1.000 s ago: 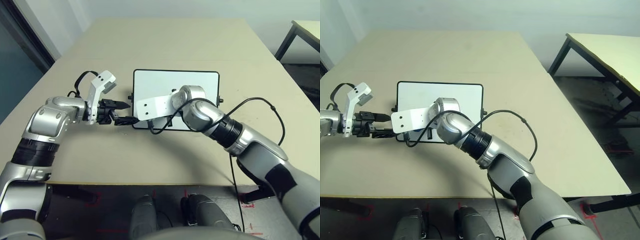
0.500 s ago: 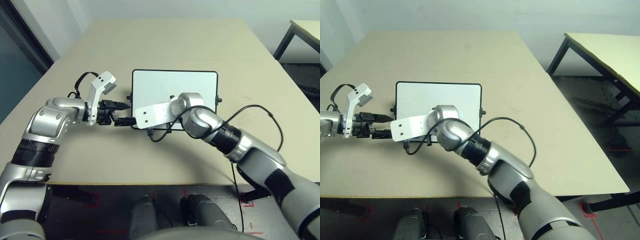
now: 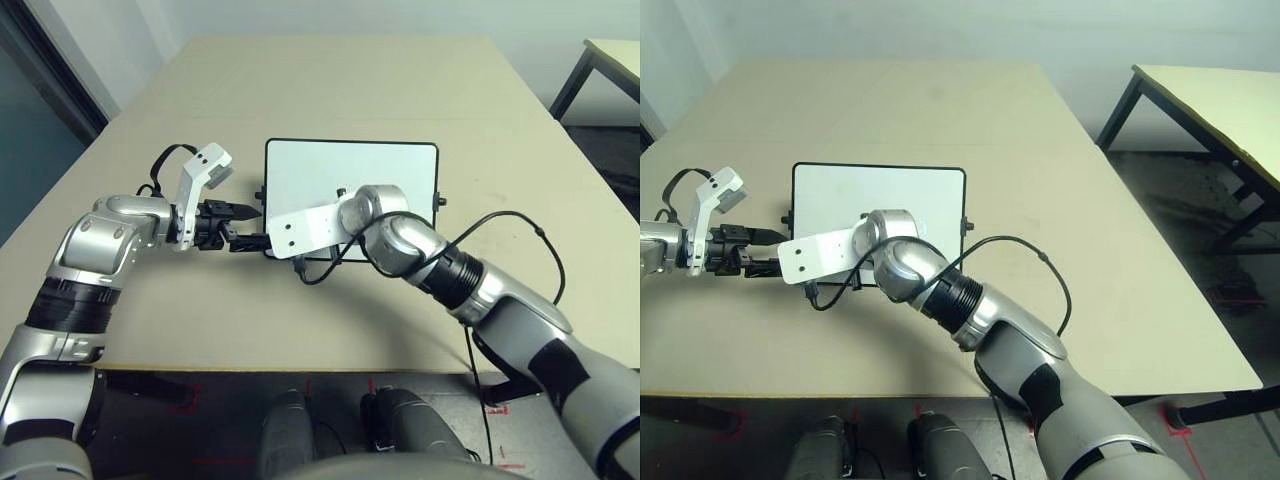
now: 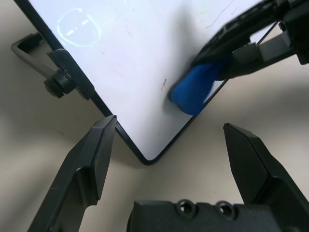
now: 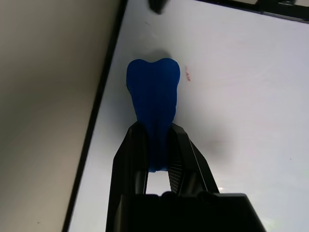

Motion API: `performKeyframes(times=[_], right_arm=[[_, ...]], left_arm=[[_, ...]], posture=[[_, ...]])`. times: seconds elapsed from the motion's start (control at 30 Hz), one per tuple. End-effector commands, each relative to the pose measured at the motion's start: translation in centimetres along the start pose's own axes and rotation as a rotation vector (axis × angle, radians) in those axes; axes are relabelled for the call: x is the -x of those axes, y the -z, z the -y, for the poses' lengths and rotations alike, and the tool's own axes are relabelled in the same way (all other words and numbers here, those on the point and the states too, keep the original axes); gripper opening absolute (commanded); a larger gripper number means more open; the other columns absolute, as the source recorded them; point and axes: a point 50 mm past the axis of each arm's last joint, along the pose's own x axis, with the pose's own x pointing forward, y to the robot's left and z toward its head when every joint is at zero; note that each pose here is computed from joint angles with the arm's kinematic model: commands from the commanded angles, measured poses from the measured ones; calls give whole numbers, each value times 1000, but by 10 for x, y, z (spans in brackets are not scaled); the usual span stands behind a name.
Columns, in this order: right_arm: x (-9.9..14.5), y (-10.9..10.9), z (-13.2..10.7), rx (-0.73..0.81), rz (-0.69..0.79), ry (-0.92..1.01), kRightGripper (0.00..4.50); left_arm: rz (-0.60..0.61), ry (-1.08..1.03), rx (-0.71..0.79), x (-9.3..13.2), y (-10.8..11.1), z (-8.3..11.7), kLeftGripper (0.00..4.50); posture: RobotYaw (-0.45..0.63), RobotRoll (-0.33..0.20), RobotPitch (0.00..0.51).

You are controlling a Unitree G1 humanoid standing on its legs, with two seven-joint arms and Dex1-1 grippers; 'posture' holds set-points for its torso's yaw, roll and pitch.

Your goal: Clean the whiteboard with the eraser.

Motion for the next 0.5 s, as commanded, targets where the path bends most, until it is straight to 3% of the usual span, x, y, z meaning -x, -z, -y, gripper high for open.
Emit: performKeyframes(times=[0.03,0.2,0.5], right_arm=[[-2,12,9,-65,-40,48,545],[-3,13,18,-72,-38,107,545],[-6,26,-19,-29,-102,-63,545]], left_arm=[[-9,-3,-13,-1,-2,-1,4500],[-8,-5,-17,1,-4,-1,4500],[-10,-6,-18,1,-5,-1,4500]], posture=[[-71,0,85],[-68,0,84],[-66,0,82]])
